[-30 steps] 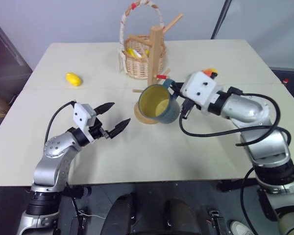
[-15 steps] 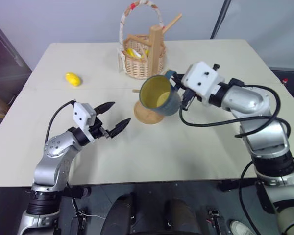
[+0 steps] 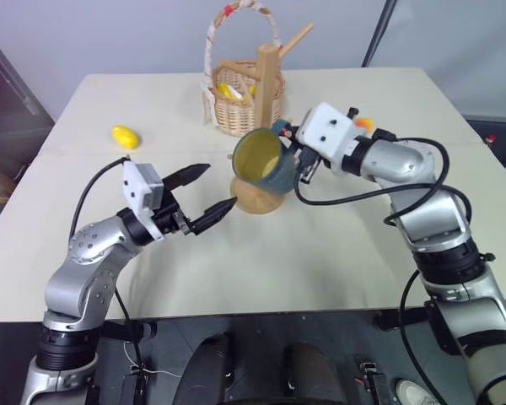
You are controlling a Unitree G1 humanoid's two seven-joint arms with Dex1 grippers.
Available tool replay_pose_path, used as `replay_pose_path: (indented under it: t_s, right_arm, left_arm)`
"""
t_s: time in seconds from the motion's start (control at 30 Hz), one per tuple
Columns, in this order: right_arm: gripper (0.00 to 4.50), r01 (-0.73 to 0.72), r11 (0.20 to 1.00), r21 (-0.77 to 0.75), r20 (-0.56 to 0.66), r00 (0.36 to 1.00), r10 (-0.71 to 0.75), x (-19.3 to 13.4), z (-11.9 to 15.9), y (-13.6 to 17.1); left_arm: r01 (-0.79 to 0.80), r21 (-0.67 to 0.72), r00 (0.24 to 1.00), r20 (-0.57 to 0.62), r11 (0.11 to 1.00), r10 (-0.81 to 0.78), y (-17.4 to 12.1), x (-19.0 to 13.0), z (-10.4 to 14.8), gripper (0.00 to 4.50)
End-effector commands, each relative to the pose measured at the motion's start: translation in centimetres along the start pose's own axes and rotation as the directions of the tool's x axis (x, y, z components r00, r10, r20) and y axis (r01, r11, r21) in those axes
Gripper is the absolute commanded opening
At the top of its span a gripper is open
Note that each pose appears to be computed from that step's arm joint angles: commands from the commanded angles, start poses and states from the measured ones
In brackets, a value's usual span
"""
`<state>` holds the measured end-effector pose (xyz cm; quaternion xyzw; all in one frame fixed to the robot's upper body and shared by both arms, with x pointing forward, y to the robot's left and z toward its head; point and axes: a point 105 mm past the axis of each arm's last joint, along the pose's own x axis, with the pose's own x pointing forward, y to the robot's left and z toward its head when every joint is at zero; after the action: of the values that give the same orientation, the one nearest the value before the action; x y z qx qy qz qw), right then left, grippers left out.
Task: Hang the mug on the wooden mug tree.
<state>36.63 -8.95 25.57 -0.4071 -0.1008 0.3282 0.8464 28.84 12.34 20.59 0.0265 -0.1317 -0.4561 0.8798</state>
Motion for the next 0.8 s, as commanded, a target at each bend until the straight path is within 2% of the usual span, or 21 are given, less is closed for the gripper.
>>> replay_pose_path:
  t_s: [0.03,0.07,0.1,0.27,0.4,0.5,0.57,0.67,0.8]
  right_arm:
    - [0.02,0.022,0.999,-0.044,0.044,0.999,-0.020,0.0,1.4,-0.8]
    - [0.70,0.022,0.999,-0.043,0.044,0.999,-0.020,0.1,1.4,-0.8]
    - [1.05,0.024,0.999,-0.045,0.044,0.999,-0.022,0.0,1.4,-0.8]
    - [3.57,0.058,0.996,-0.073,0.052,0.997,-0.054,-0.3,1.6,-1.4]
    - [3.57,0.096,0.993,-0.071,0.073,0.993,-0.090,-2.4,2.0,-2.6]
    - [3.57,0.103,0.994,0.030,0.127,0.986,-0.106,-5.0,2.0,-2.9]
    - [3.57,0.102,0.987,0.124,0.117,0.986,-0.117,-7.0,0.5,-2.7]
    - [3.57,0.171,0.908,0.382,0.101,0.969,-0.225,-9.2,-2.8,-2.3]
    - [3.57,0.219,0.820,0.528,0.018,0.963,-0.269,-10.9,-8.1,0.6]
  left_arm:
    - [0.026,0.034,0.999,0.037,0.999,-0.027,-0.5,0.3,1.4,4.50]
    - [0.027,0.035,0.999,0.037,0.999,-0.028,-0.5,0.3,1.4,4.50]
    - [0.026,0.036,0.999,0.038,0.999,-0.028,-0.5,0.3,1.5,4.50]
    - [0.026,0.035,0.999,0.041,0.999,-0.027,-0.5,0.5,1.5,4.50]
    - [0.012,0.030,0.999,0.035,0.999,-0.013,-0.3,0.3,1.2,4.50]
    - [-0.048,0.007,0.999,0.019,0.999,0.048,0.7,-0.3,0.5,4.50]
    - [-0.131,-0.026,0.991,0.029,0.991,0.132,2.0,-0.9,0.1,4.50]
    - [-0.302,-0.027,0.953,-0.008,0.953,0.302,4.4,-2.4,-1.7,4.50]
    - [-0.463,-0.036,0.885,-0.079,0.886,0.459,6.4,-5.2,-4.6,4.50]
